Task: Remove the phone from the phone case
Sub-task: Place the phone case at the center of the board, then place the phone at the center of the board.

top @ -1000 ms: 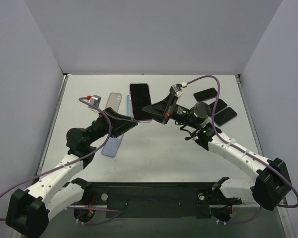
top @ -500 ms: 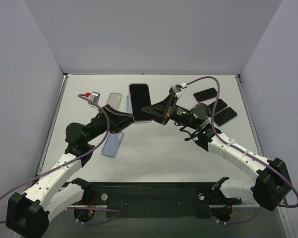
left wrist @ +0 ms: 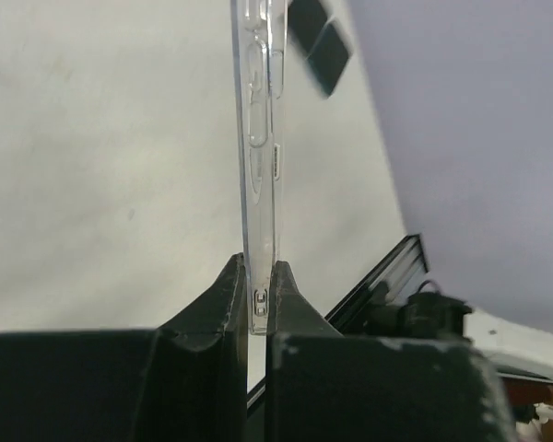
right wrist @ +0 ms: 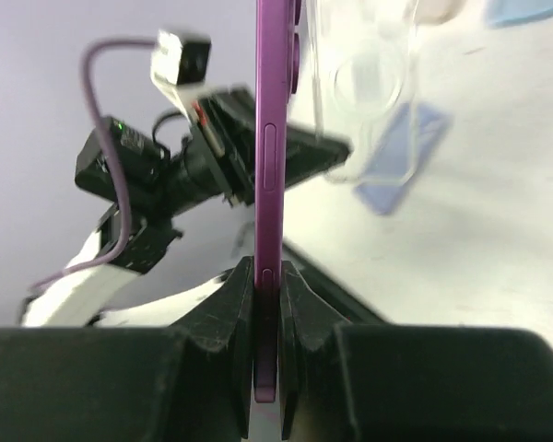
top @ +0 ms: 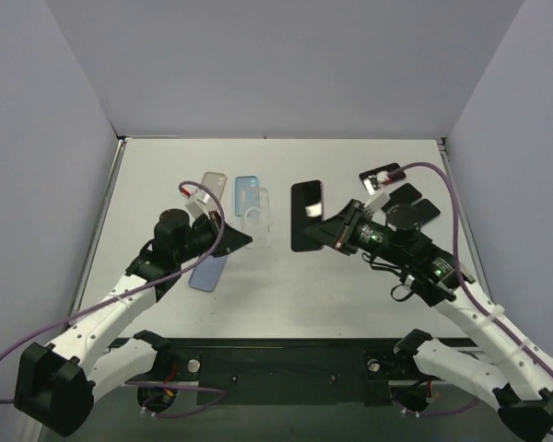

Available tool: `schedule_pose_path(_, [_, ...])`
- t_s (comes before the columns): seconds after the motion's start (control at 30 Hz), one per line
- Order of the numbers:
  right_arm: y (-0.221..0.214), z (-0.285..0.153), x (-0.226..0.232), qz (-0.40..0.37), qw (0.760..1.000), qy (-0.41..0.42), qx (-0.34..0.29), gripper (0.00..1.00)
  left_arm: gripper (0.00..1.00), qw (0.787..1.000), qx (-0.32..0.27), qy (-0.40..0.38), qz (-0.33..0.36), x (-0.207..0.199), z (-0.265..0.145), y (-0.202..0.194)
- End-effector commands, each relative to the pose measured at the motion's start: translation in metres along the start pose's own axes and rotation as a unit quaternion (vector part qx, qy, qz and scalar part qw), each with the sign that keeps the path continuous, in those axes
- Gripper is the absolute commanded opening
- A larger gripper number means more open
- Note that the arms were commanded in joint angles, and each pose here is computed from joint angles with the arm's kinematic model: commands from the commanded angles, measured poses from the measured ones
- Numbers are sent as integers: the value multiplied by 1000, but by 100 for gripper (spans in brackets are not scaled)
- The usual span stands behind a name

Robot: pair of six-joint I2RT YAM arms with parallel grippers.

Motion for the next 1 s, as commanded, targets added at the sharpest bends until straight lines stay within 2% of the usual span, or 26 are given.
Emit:
schedule_pose_path(0.0, [42,-65,-66,-112,965,-197,-129,0,0,993,95,70,0,54,5,-75])
schedule_pose_path(0.03, [53,-75,-85,-99,955,-227,-161,0,0,993,96,72,5,60,7,-82])
schedule_pose_path(0.13, [66,-93,-129,-53,935,-286,-202,0,0,992,105,70,2,71,16,-96])
schedule_pose_path(0.27, [86,-116,-181,9,907,-336,-255,0,0,983,157,91,2,89,26,-115])
schedule_pose_path(0.47, [123,-184,-246,97,811,-404,-413,0,0,966,207,152,-15,119,24,-139])
schedule_pose_path(0.5, [127,-184,-254,101,810,-400,-417,0,0,958,224,178,-22,127,19,-145])
schedule_pose_path(0.53, [129,-191,-266,119,798,-409,-426,0,4,956,223,192,-12,131,20,-142])
schedule_pose_path(0.57, [138,-193,-266,114,797,-397,-441,0,14,949,240,204,-10,135,17,-146])
schedule_pose_path(0.6, [140,-198,-278,125,787,-405,-448,0,16,947,240,216,-5,137,18,-142])
schedule_pose_path(0.67, [148,-205,-292,134,773,-417,-459,0,26,939,251,237,-6,141,12,-145])
schedule_pose_path(0.7, [160,-206,-292,126,777,-400,-470,0,36,939,246,239,-3,140,11,-142])
schedule_pose_path(0.73, [161,-210,-306,146,770,-409,-468,0,41,938,242,249,-2,142,8,-141])
schedule_pose_path(0.8, [173,-210,-314,156,777,-385,-474,0,64,944,217,248,4,135,6,-130])
schedule_pose_path(0.83, [181,-214,-314,148,774,-379,-485,0,72,945,214,248,4,132,5,-129])
schedule_pose_path(0.9, [190,-212,-321,147,779,-378,-479,0,76,946,209,247,9,125,2,-122])
schedule_pose_path(0.93, [194,-212,-329,155,777,-384,-474,0,81,946,209,247,11,120,-1,-116])
schedule_pose_path(0.97, [197,-214,-332,159,773,-385,-478,0,82,946,206,250,16,117,-2,-110])
Point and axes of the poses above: each gripper's point midway between its finger pads, its own z axis out along the fingers, its own x axis along the line the jaws close on, y = z × x, the point moved 3 cm from there along -z, back along the fingers, and after that the axes turned 9 degrees about z, right-handed, at the moved point
